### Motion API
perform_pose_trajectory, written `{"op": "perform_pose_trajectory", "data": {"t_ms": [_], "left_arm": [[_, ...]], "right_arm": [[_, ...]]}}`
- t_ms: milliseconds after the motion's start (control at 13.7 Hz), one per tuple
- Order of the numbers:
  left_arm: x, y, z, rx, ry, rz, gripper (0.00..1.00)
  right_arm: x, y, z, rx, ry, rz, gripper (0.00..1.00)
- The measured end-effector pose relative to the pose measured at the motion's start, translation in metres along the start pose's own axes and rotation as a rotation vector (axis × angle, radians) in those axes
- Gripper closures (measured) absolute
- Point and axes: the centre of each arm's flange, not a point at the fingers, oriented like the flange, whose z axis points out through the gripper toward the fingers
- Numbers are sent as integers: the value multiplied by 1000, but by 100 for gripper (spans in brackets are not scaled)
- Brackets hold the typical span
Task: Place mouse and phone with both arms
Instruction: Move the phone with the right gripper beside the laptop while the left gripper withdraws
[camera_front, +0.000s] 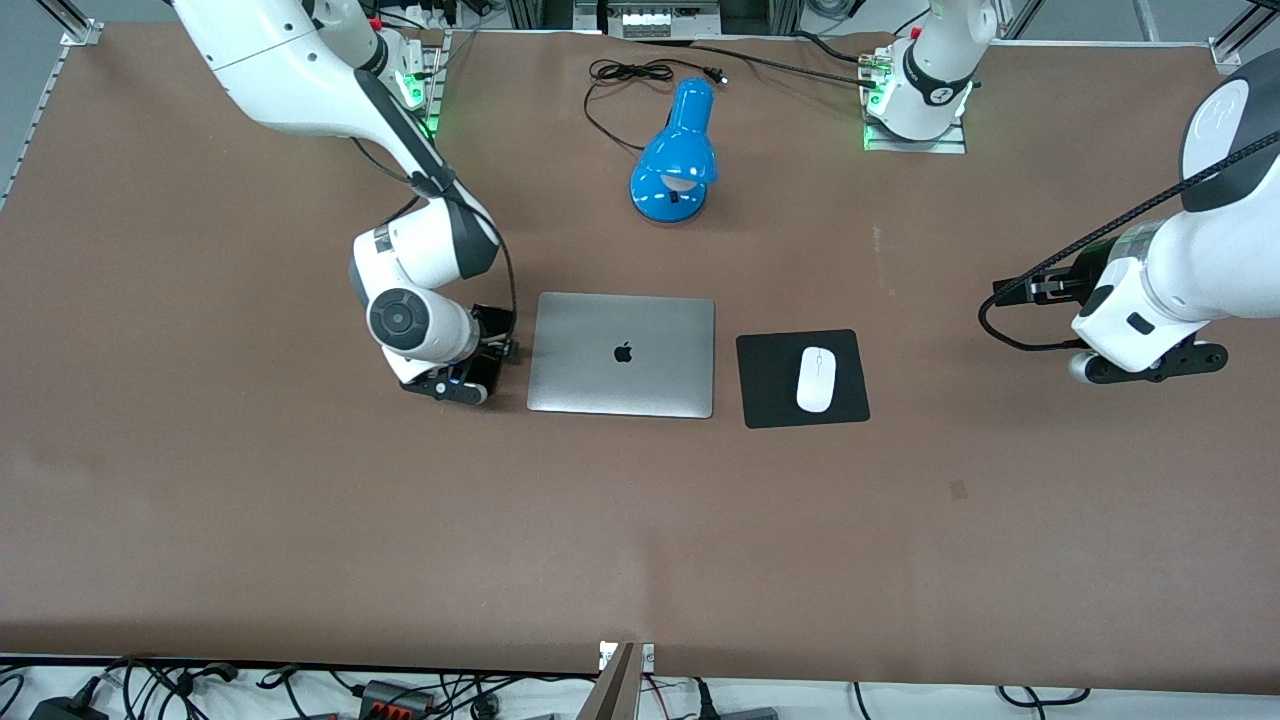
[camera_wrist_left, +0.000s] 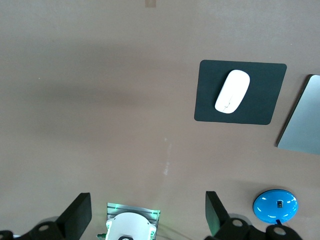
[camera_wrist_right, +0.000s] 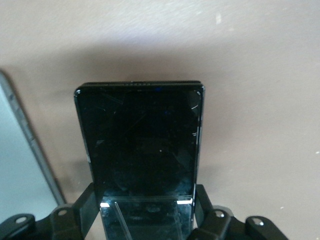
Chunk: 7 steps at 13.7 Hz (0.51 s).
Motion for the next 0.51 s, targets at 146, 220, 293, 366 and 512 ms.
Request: {"op": "perform_pose_trajectory", "data": {"t_ms": [146, 220, 293, 366, 512], "left_arm": [[-6, 6, -3, -18, 48, 5, 0], [-14, 11, 1, -18, 76, 9, 0], [-25, 15, 7, -10, 98, 12, 0], [-37, 18, 14, 3, 113, 12, 0], [-55, 13, 22, 11, 125, 4, 0]], "right_arm": [[-1, -2, 3, -3, -3, -40, 20], [-1, -1, 4, -5, -5, -66, 20], [0, 0, 6, -6, -8, -83, 20], [1, 2, 9, -8, -11, -93, 20], [2, 2, 13, -9, -14, -98, 20]]}}
